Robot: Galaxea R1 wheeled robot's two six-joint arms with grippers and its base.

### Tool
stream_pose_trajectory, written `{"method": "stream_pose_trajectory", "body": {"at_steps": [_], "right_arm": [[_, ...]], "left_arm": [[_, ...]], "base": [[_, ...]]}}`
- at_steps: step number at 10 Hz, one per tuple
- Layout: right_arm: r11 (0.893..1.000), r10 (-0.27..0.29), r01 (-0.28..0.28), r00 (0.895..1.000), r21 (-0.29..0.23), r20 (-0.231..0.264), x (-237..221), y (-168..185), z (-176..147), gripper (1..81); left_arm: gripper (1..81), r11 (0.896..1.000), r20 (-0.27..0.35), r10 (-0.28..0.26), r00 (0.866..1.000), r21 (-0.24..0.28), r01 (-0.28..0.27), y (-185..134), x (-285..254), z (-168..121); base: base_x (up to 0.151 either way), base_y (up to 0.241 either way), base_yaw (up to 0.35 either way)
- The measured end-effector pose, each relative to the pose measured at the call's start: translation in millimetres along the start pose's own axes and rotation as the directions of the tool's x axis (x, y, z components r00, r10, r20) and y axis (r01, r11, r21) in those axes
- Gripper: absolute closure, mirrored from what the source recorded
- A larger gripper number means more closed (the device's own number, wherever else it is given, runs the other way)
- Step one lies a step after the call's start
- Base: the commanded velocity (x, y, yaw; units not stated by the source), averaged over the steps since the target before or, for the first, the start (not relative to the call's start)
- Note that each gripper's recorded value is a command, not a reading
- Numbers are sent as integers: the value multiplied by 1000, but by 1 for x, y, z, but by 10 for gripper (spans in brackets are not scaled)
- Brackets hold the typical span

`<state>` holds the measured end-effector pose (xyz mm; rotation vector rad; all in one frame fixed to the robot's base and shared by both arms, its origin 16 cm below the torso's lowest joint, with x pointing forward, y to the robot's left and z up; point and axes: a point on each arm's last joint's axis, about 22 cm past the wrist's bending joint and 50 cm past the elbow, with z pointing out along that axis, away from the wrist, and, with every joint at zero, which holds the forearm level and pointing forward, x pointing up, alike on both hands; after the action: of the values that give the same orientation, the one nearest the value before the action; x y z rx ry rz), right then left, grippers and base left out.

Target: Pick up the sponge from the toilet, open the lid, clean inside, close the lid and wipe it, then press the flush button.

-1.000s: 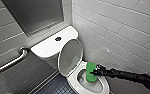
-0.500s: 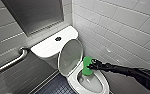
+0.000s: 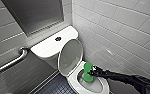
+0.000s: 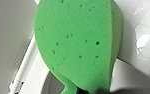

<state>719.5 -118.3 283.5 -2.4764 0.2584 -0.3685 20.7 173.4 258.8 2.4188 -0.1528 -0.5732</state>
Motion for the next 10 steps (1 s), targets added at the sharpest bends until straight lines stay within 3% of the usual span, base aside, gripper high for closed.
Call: {"method": "stream_pose_trajectory", "body": {"at_steps": [3,6,8,10], "right_arm": [[1000,13,-13,1000,7,-1,1,10,-14,811],[999,46,-46,999,10,6,-4,40,-52,811],[996,87,-87,996,-1,22,-35,67,-67,811],[992,122,-123,992,14,37,-55,72,-77,811]], "left_arm": [[10,1000,-2,12,1000,-10,-12,7,2,4],[10,1000,-4,13,1000,-17,-13,11,3,6],[10,1000,-5,17,1000,-22,-17,13,3,5],[10,999,-8,22,1000,-33,-22,18,4,5]], "base": [[0,0,0],[0,0,0],[0,0,0],[0,0,0]]}}
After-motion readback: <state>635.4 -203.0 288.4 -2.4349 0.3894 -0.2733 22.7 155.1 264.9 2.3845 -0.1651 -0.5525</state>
